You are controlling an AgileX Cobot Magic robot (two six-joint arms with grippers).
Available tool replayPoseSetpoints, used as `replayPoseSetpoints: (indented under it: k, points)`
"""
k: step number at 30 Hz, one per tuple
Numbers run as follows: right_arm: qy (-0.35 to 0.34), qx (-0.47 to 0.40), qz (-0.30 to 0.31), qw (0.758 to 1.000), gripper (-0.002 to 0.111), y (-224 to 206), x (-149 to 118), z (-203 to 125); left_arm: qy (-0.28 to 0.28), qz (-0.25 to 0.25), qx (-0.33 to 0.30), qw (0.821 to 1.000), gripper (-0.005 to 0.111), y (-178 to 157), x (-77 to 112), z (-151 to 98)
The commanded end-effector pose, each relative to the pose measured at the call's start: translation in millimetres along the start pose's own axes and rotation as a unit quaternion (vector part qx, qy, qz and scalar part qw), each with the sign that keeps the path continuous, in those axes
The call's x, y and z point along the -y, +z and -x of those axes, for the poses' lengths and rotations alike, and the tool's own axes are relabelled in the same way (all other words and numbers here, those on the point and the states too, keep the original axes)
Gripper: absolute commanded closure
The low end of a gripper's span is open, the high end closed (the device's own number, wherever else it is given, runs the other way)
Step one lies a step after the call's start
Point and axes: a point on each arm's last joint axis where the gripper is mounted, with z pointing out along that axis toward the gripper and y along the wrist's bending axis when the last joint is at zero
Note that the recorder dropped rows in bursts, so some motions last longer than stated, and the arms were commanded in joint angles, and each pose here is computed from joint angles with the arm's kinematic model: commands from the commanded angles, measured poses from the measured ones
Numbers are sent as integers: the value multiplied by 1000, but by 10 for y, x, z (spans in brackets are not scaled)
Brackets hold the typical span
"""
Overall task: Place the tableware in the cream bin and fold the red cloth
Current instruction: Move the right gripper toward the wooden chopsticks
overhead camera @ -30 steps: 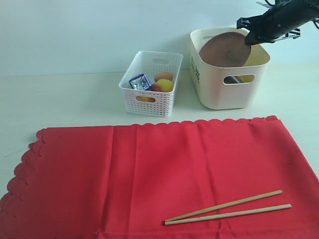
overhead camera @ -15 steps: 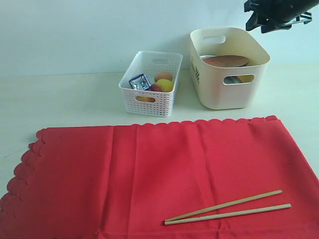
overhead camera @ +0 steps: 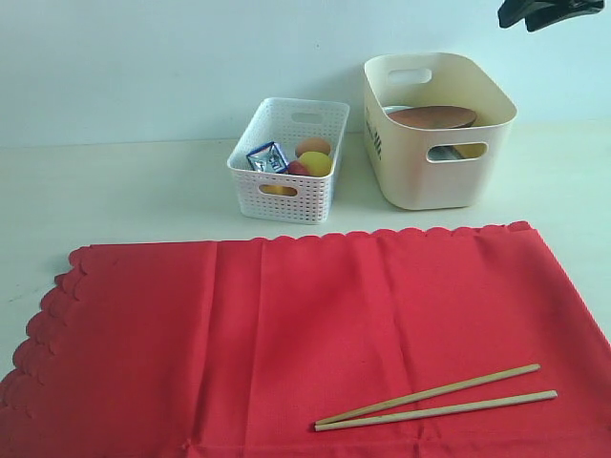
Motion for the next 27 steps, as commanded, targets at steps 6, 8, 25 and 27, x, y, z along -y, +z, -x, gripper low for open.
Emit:
replayPoseSetpoints:
  k: [6, 8, 25, 27]
  points:
    - [-17, 13, -18, 1000, 71, -338, -136, -538, -1, 1, 8, 1000, 107, -4, -1, 10]
    - [-23, 19, -23, 999, 71, -420, -173, -669, -1, 1, 8, 1000, 107, -4, -1, 10]
    - [-212, -12, 143, 967, 71, -559, -824, -1781, -1, 1, 8, 1000, 107, -4, -1, 10]
    - [-288, -37, 172, 941, 71, -385, -965, -1943, -1, 1, 8, 1000, 107, -4, -1, 10]
